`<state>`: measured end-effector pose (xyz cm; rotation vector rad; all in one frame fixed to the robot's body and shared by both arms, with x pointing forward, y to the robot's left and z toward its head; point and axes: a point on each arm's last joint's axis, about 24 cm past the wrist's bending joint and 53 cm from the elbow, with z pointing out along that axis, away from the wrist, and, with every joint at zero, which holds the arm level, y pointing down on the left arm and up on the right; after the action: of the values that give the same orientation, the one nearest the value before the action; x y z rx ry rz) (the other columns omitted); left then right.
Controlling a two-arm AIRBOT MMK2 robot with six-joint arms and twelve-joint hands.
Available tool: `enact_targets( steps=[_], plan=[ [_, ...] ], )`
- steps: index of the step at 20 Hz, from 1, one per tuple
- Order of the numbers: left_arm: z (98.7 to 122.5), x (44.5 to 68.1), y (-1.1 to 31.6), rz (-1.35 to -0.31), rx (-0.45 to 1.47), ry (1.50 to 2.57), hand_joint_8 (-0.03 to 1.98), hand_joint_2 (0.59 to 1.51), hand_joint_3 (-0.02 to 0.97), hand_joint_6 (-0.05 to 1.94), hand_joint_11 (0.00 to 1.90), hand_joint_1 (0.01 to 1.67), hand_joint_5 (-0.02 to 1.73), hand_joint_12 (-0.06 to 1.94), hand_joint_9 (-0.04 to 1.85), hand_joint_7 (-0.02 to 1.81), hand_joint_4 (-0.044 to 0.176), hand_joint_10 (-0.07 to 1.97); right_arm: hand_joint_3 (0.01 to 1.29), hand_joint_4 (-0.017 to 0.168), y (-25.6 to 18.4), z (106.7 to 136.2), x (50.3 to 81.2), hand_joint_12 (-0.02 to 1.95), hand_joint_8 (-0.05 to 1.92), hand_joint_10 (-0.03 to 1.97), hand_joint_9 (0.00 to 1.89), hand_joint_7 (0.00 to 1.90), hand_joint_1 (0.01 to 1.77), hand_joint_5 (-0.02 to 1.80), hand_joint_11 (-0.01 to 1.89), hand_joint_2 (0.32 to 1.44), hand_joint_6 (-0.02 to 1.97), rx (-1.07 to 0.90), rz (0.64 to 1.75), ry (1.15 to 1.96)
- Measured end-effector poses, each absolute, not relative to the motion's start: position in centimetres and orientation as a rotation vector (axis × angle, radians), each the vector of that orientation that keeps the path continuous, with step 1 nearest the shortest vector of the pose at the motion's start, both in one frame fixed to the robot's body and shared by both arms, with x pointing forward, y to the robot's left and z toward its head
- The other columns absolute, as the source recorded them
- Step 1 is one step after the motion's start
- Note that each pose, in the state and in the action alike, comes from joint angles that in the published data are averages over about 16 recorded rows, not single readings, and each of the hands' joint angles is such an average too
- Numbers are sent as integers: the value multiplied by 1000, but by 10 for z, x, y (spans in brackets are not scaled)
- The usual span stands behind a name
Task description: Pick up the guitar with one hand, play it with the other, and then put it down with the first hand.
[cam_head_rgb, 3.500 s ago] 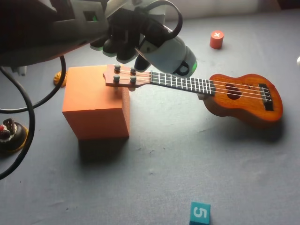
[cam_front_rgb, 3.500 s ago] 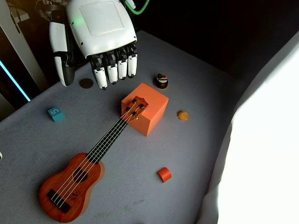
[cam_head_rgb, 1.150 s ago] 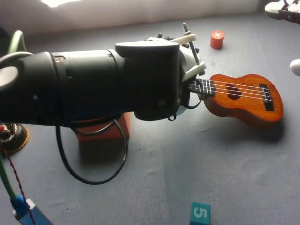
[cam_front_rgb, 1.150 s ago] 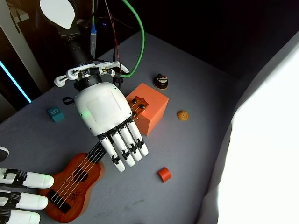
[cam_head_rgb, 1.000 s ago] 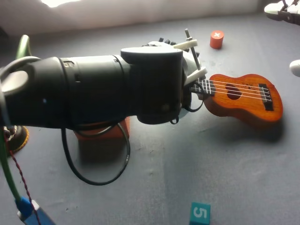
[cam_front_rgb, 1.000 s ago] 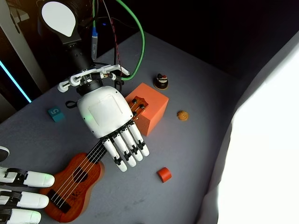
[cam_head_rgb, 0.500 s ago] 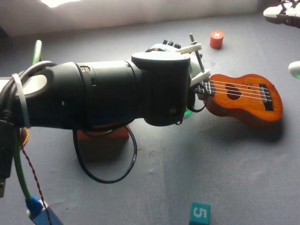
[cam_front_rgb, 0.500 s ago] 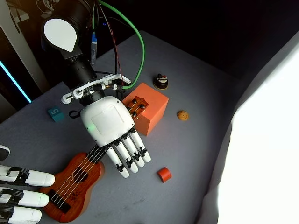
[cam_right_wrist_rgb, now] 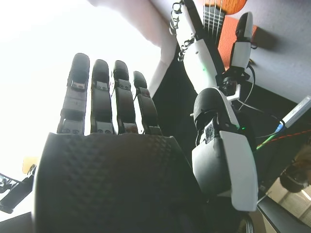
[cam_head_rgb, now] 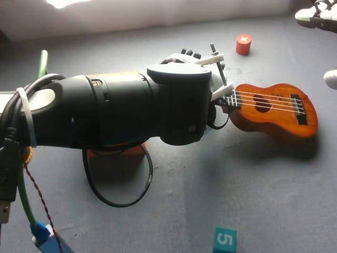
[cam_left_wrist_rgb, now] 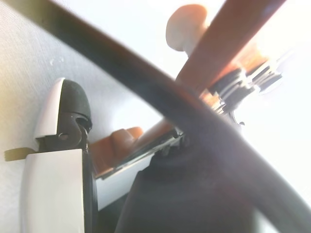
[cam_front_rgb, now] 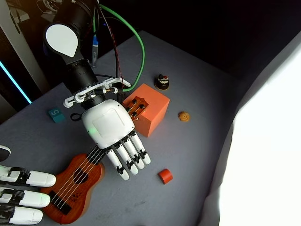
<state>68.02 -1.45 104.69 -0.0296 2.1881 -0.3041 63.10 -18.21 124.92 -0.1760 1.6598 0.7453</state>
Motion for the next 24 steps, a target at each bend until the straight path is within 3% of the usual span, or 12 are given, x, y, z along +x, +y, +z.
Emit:
enact_targets(
  steps=[2, 4, 10, 17, 20, 24],
  plan=[
    [1047, 681, -14, -302, -29, 2187, 2, 1084, 11, -3, 17, 1118, 37, 89, 36, 41, 18, 28, 17, 8, -182, 1249, 631, 626, 12, 281, 73, 228, 155, 139, 22, 1297, 48, -177, 745, 1660],
    [1046, 681, -14, -301, -28, 2187, 98, 1078, 11, 43, 18, 1125, 73, 286, 53, 70, 20, 162, 17, 8, -182, 1249, 631, 661, 12, 291, 76, 232, 159, 143, 22, 1296, 48, -177, 744, 1660],
    [1046, 681, -14, -304, -26, 2186, 790, 1093, 12, 578, 127, 1142, 249, 997, 158, 161, 13, 870, 17, 8, -182, 1249, 631, 725, 13, 312, 83, 244, 174, 150, 22, 1297, 48, -179, 744, 1660],
    [1046, 680, -16, -314, -22, 2187, 1643, 1093, 7, 1218, 658, 1177, 695, 1812, 682, 663, 6, 1710, 17, 8, -181, 1249, 630, 695, 12, 328, 82, 249, 180, 148, 22, 1303, 48, -181, 744, 1660],
    [1047, 679, -18, -323, -20, 2188, 1904, 1103, 2, 1529, 934, 1211, 878, 1926, 929, 871, 9, 1918, 16, 8, -181, 1249, 630, 679, 12, 333, 79, 250, 178, 144, 22, 1306, 48, -181, 745, 1660],
    [1049, 677, -22, -340, -18, 2194, 1947, 1106, -4, 1621, 1257, 1265, 1101, 1930, 1244, 1161, 23, 1932, 17, 7, -179, 1251, 628, 688, 12, 341, 76, 247, 177, 140, 22, 1309, 48, -196, 767, 1657]
  ],
)
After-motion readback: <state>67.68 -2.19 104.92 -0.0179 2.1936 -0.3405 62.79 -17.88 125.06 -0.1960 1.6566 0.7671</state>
